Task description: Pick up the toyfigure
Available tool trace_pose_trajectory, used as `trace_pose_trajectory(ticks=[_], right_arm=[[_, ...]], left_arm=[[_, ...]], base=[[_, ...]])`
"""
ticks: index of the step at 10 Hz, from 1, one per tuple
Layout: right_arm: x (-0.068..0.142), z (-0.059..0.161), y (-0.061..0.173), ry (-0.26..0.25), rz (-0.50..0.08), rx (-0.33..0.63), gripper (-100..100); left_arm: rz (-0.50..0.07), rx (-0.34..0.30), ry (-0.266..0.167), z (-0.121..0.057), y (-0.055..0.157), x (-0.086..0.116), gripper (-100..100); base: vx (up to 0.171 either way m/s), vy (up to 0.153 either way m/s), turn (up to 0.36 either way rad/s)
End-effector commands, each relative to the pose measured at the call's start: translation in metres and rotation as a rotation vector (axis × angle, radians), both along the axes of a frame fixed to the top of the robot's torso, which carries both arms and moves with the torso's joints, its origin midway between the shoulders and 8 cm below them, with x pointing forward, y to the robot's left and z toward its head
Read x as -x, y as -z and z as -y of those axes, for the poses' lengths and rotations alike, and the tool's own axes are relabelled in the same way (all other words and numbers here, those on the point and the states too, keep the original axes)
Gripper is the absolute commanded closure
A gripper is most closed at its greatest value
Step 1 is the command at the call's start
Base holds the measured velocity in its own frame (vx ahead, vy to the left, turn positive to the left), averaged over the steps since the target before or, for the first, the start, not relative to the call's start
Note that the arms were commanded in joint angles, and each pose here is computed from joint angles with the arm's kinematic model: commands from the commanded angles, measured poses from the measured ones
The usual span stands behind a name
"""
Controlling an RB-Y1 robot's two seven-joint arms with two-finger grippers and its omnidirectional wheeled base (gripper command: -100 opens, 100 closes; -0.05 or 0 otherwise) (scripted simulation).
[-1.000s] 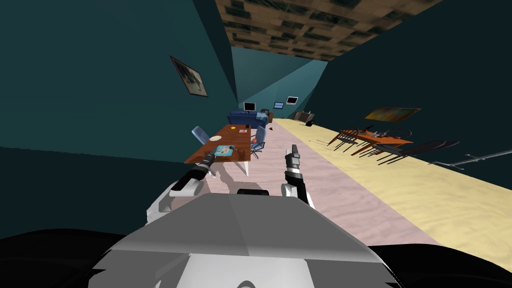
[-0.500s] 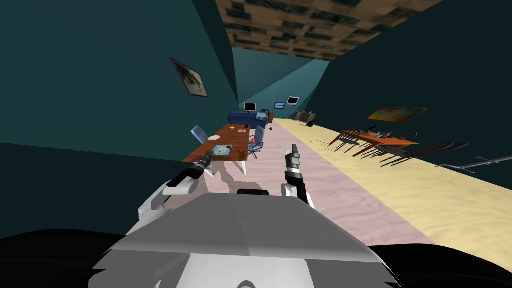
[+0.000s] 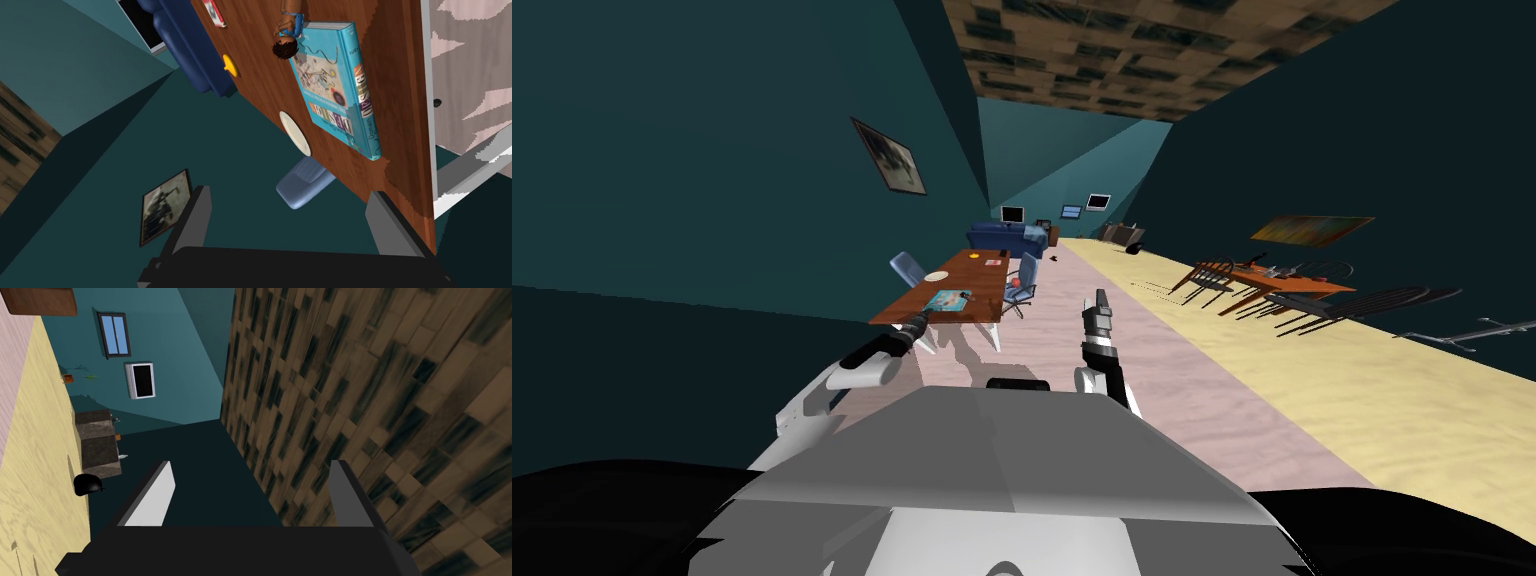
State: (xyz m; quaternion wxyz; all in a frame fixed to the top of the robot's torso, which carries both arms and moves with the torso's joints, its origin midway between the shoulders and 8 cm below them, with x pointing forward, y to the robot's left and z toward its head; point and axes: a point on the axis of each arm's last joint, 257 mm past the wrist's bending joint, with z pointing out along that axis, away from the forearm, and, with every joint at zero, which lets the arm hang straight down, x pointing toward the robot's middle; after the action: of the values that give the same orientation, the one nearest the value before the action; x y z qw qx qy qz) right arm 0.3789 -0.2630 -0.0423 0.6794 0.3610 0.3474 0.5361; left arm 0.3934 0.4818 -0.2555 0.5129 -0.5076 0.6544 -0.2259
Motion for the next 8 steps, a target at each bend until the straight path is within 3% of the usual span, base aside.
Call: trace_pose_trajectory(ticks=[1,2,4,5,6,7,8], right_arm=[[0.000,0.000,0.000,0.000,0.000,0.000,0],[0.000,0.000,0.000,0.000,0.000,0.000,0],[0.000,0.000,0.000,0.000,0.000,0.000,0],[0.000,0.000,0.000,0.000,0.000,0.000,0],[0.000,0.000,0.000,0.000,0.000,0.000,0],[0.000,0.000,0.000,0.000,0.000,0.000,0],[0.000,0.000,0.000,0.000,0.000,0.000,0]], left_arm=[[-0.043,0.003,-0.020,-0.012,0.007,0.005,-100],[-0.081,0.005,-0.050,-0.030,0.014,0.011,-100],[-0.102,0.008,-0.055,-0.031,0.019,0.014,-100],[-0.148,0.013,-0.089,-0.050,0.027,0.022,-100],[-0.159,0.015,-0.091,-0.050,0.030,0.023,-100],[-0.201,0.021,-0.126,-0.068,0.037,0.032,-100],[-0.212,0.024,-0.128,-0.068,0.039,0.034,-100]], base=[[0.056,-0.113,0.015],[0.099,-0.127,0.002],[0.060,-0.080,0.006],[0.069,-0.065,-0.008],[0.079,-0.070,0.006],[0.110,-0.139,-0.010],[0.089,-0.108,0.012]])
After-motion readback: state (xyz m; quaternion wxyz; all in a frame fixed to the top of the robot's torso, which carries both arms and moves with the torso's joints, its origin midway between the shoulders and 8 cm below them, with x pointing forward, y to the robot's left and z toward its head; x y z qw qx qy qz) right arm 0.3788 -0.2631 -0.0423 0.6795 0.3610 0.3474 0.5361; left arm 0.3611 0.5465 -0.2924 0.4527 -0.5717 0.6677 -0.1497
